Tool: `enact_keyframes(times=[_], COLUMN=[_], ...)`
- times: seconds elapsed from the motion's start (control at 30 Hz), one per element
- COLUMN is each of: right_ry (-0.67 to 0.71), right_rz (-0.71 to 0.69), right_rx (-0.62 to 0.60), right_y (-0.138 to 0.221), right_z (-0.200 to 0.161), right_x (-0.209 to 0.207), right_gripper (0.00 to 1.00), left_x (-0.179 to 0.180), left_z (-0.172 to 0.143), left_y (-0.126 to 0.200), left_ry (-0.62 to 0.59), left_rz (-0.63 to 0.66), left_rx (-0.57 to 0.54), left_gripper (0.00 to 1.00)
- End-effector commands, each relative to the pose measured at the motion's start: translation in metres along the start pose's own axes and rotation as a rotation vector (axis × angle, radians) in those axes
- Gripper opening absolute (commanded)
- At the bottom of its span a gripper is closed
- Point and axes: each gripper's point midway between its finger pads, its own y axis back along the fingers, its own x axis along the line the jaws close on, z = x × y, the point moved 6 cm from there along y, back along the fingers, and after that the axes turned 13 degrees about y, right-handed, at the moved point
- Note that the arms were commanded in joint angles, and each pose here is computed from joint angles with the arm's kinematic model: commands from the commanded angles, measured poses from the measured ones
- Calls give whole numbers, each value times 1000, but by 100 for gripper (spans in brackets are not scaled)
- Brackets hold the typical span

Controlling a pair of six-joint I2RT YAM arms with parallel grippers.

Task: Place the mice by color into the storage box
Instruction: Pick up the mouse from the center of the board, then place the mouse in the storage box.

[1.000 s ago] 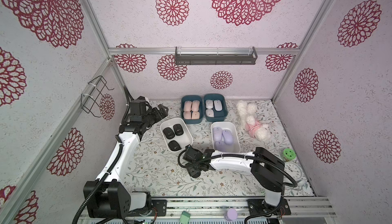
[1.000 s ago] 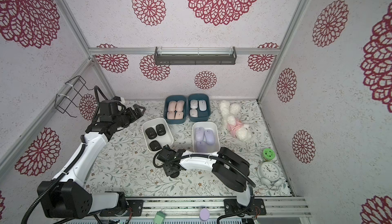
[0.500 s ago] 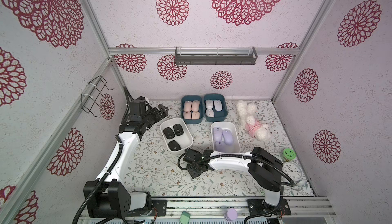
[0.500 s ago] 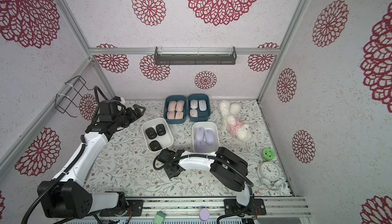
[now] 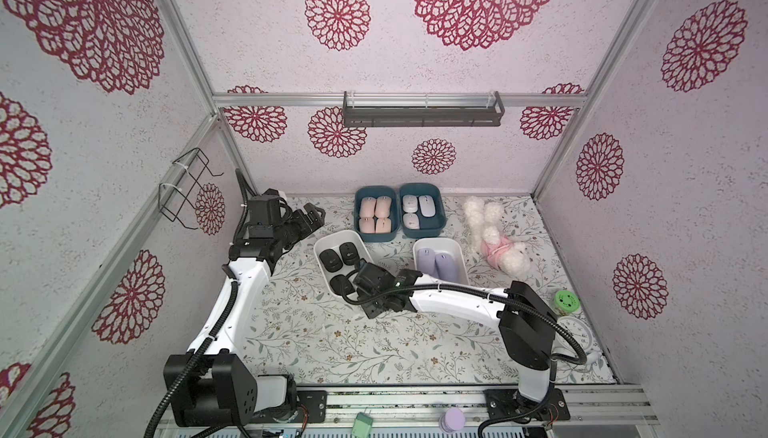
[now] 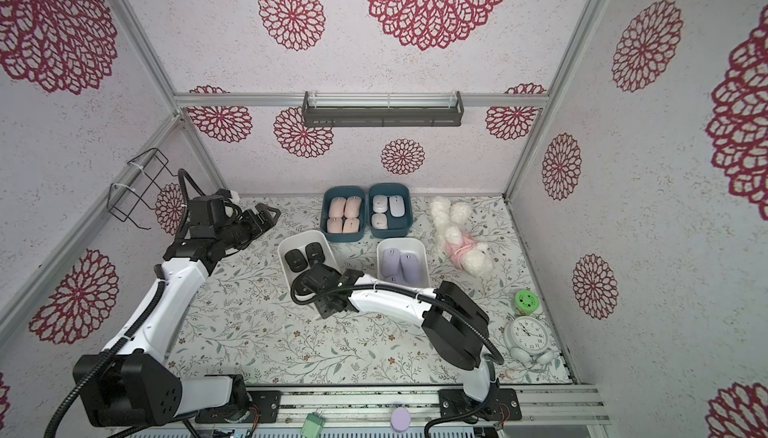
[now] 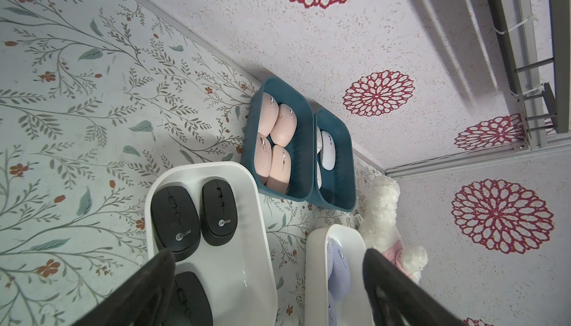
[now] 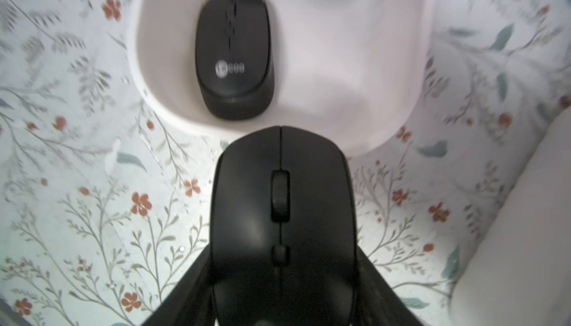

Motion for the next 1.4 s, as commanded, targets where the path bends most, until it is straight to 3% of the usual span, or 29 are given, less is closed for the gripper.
enact_keyframes(times=[0.0,0.23,0.47,0.6,1.13,1.37], right_ry=[13,30,29,18,16,49], right_rz=[-58,-56,-106,-142,-148,-206], right_rx=[-72,-77,-52,-19,-62,-142], right_y=[-2,-53,-80,-89,-58,-22], right_z=[37,68,74,72,88,105], right_x=[-24,-29,-34,-37,-37,-44], right_gripper=[50,50,51,57,72,70], left_x=[1,6,7,7,7,6], left_z=[8,10,10,9,9,9], left_y=[-2,-6,-6,-8,-10,-11], left_ry=[16,28,28,33,44,42], left_rz=[4,25,28,24,17,18], left_rx=[-11,-4,-5,2,20,26], left_gripper=[97,97,97,97,97,97])
